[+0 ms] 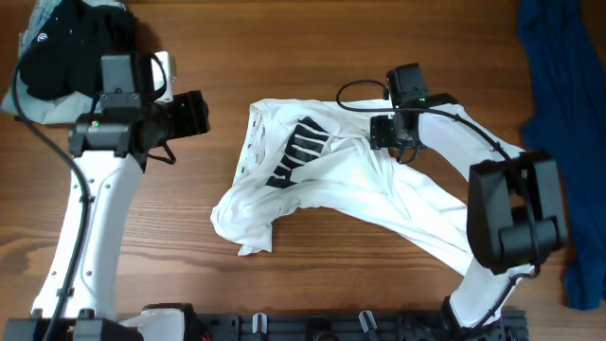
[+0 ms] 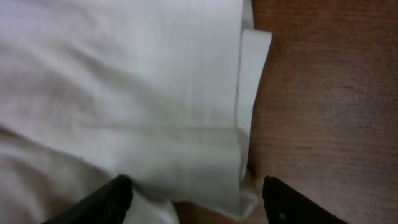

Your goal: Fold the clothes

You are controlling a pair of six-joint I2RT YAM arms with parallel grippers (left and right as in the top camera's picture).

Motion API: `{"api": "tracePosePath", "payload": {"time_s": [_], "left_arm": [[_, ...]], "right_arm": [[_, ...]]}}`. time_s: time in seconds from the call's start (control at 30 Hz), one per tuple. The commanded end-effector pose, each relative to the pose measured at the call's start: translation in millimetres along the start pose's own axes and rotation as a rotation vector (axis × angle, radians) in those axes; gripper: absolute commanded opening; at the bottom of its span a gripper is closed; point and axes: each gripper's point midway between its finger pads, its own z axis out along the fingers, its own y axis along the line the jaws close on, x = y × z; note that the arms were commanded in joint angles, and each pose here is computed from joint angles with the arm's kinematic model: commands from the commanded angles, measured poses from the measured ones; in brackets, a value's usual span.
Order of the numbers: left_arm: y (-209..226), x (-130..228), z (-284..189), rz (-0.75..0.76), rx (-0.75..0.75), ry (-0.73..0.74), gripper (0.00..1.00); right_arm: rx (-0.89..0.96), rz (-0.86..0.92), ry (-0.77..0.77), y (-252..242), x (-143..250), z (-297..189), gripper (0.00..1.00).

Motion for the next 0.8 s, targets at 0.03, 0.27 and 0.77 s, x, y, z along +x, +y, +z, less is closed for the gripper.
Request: {"api": "tracePosePath", "payload": {"time_s": [0.03, 0.27, 0.77], "left_arm": [[0.2, 4.9, 19.7, 0.019, -0.026, 0.051, 0.78], [5.6, 0.1, 29.7, 0.02, -0.055, 0.042, 0.78], [8.7, 13.6, 22.1, -0.004, -0.071, 0.089, 0.81]], "right_arm": [[0.025, 0.029, -0.041, -3.2, -13.1, 15.3, 0.44], [-0.055, 0.009, -0.352, 16.9, -115.8, -51.7, 0.04], [-0.22, -0.076, -0.758, 40.1, -189.5, -227.7, 1.0]]}}
